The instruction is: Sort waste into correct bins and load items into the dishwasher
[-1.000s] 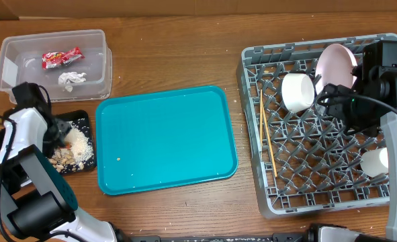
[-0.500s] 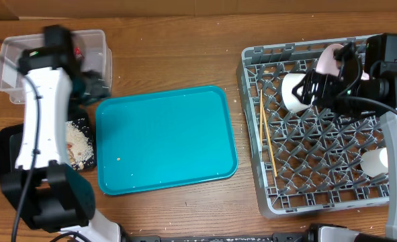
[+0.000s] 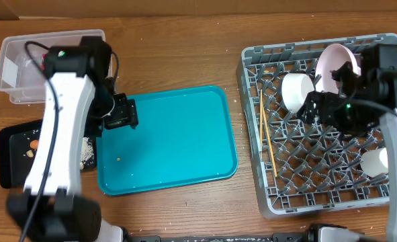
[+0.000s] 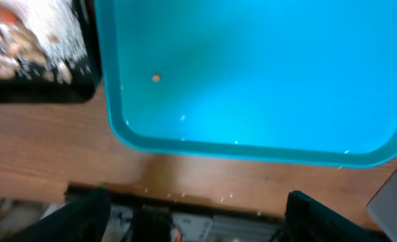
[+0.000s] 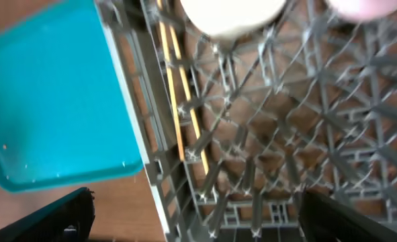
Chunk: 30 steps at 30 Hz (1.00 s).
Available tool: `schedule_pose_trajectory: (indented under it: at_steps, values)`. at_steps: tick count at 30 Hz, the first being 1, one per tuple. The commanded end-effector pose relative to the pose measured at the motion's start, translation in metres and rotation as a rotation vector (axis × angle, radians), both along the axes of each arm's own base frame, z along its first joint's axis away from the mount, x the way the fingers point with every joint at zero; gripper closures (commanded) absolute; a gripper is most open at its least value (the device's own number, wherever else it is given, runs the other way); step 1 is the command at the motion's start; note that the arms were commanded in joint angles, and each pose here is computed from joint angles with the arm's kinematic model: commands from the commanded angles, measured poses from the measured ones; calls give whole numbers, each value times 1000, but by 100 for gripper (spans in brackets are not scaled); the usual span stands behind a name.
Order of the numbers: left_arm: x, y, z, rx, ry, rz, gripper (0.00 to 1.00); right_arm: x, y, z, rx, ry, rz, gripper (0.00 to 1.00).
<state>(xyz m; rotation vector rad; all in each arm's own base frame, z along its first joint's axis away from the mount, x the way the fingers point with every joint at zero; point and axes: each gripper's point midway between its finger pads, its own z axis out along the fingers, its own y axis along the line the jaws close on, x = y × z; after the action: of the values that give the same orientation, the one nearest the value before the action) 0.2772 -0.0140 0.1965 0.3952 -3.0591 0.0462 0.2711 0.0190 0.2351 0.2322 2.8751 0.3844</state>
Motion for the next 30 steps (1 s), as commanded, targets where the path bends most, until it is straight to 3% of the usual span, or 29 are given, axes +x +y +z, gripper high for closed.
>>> schedule_pose_trajectory:
  at_steps: [1, 3, 8, 12, 16, 30]
  values:
    - [-12, -5, 39, -20, -224, 1, 10, -20, -2, 41, -48, -223, -5, 0]
    - [-15, -5, 53, -24, -358, -2, 0, -31, -5, 55, -78, -345, -15, 0]
    - [-42, 3, 76, -2, -673, 61, 0, -75, -8, 66, -135, -576, -43, 0]
    - [-70, 6, 76, -27, -806, 124, 0, -106, -4, 58, -138, -619, -43, 0]
    - [-91, 7, 72, -53, -855, 177, 0, -132, -2, 43, -133, -553, -41, 0]
    - [-103, 8, 65, -48, -820, 176, 0, -133, -2, 42, -132, -546, -41, 0]
